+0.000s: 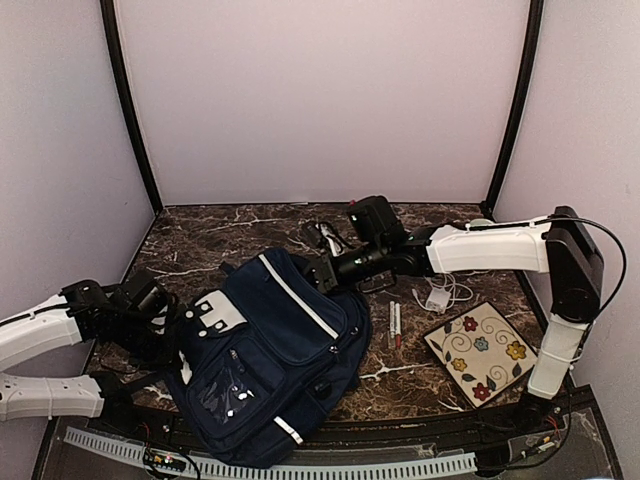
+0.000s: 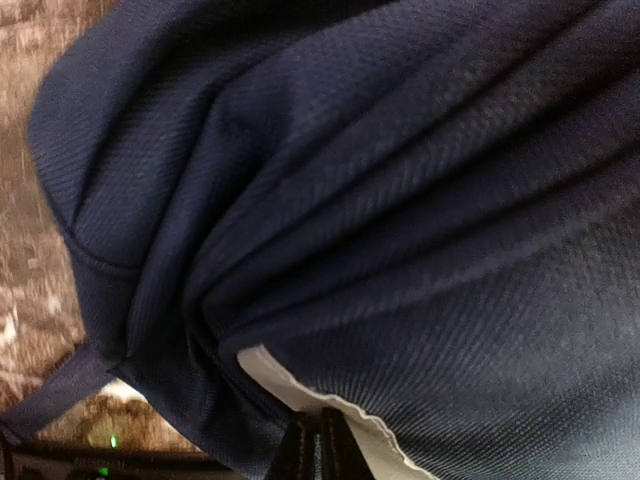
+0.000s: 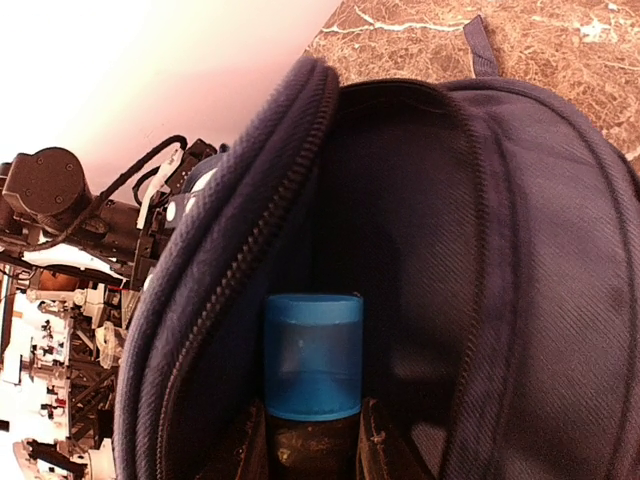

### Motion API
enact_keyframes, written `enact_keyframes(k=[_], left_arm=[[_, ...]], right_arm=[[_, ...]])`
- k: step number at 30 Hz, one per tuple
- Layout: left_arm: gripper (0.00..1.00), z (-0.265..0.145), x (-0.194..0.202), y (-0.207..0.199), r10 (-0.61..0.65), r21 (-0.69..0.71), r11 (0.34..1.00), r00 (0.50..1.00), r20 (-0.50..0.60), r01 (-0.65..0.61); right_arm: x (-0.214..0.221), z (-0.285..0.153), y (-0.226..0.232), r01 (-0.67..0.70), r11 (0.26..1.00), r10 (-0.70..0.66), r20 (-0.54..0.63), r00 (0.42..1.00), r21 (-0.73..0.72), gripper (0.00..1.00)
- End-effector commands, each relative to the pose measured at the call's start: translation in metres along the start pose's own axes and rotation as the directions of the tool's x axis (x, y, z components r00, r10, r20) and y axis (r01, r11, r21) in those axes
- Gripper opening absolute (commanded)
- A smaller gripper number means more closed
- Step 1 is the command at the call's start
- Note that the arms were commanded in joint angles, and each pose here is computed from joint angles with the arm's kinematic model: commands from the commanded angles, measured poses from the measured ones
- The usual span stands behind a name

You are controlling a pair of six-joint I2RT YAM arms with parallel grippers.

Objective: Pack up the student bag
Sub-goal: Move the student bag to the center of the board.

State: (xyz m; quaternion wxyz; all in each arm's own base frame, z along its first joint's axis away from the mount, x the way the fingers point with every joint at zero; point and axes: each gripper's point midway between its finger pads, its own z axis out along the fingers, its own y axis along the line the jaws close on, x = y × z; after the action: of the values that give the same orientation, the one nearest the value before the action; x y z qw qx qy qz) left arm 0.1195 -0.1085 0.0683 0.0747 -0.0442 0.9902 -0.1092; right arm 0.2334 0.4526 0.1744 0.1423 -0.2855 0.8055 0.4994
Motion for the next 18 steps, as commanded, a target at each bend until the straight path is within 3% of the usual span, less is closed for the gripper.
enact_keyframes(k=[1,4,9,11,15,18], left_arm=[[0.06,-0.002,-0.099,-0.042,-0.03,0.104,0.994,0.907,0.421,-0.016],[0.04,-0.005,-0.145,-0.061,0.03,0.065,0.995,0.859,0.511,-0.074],[0.02,0.006,-0.228,-0.079,0.023,0.112,0.989,0.853,0.521,-0.095],[0.03,-0.016,-0.266,-0.085,0.044,0.091,0.989,0.812,0.582,-0.119],[0.16,-0.075,-0.309,-0.114,0.123,0.067,0.971,0.717,0.686,-0.231],[0.27,-0.111,-0.311,-0.134,0.142,0.099,0.95,0.691,0.709,-0.297]], right_arm=[[0.031,0.012,0.0,-0.039,0.999,0.039,-0.081,0.996,-0.005,0.0],[0.032,0.011,0.002,-0.053,0.998,0.051,-0.07,0.996,-0.021,0.0],[0.02,0.012,0.004,-0.101,0.994,0.101,-0.023,0.995,-0.034,0.0],[0.018,0.014,0.002,-0.145,0.988,0.145,-0.001,0.989,-0.048,0.0],[0.008,0.022,0.003,-0.197,0.978,0.201,0.057,0.978,-0.073,0.0],[0.002,0.032,0.009,-0.216,0.972,0.224,0.085,0.971,-0.09,0.0]])
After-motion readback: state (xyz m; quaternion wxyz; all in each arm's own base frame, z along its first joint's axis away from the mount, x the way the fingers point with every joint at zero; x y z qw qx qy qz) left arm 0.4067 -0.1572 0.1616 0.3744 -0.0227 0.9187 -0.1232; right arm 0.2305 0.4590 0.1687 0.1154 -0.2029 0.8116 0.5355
